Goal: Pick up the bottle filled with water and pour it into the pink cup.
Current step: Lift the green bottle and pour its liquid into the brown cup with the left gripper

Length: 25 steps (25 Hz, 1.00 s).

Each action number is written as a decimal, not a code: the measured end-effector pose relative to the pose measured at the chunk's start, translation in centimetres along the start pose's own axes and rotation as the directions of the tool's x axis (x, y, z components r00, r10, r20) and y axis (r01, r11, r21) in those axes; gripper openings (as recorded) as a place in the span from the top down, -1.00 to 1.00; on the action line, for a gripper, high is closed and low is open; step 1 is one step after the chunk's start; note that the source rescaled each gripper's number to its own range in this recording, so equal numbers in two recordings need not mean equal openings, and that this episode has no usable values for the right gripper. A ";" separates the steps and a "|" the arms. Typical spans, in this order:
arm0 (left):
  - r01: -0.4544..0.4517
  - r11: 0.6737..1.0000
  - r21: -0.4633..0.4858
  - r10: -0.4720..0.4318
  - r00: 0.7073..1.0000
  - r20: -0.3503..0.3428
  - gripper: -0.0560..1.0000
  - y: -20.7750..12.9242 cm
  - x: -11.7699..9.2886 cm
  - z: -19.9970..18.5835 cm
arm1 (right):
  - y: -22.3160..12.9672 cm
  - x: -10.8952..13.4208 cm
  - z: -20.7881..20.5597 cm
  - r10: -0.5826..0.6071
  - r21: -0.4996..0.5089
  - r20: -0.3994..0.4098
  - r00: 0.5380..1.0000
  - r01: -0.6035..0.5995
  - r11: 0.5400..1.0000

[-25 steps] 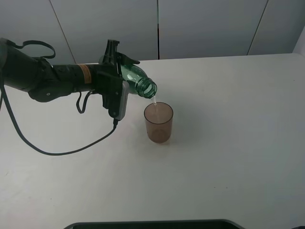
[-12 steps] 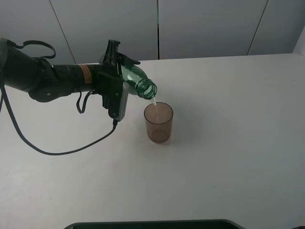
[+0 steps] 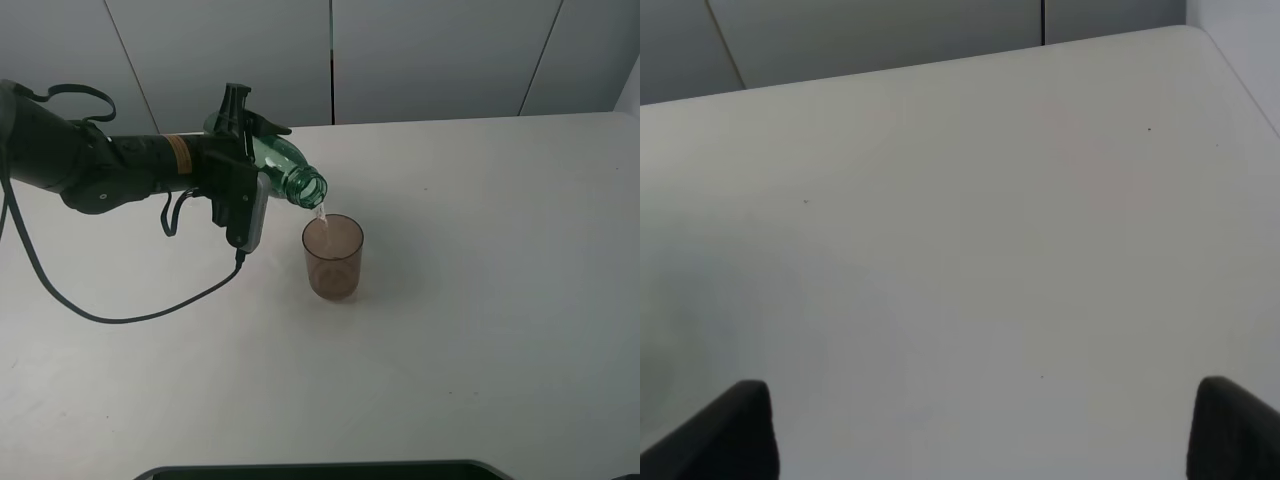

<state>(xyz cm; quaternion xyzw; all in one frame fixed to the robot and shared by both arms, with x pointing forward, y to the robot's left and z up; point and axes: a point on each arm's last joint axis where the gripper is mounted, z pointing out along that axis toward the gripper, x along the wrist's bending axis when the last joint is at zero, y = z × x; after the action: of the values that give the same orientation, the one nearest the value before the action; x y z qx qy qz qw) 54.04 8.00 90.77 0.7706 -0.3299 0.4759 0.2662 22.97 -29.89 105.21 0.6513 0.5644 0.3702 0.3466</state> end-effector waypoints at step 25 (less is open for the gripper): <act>-0.056 0.998 0.004 0.056 0.998 -0.006 0.89 0.6 0.1 0.2 | 0.0 0.0 0.0 0.000 0.000 0.000 1.000 0.000 1.000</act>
<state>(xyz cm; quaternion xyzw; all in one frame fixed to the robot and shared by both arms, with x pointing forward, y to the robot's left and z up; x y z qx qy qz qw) 53.73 7.44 90.82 0.7600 -0.3499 0.4861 0.2523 22.97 -29.89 105.21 0.6513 0.5644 0.3702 0.3466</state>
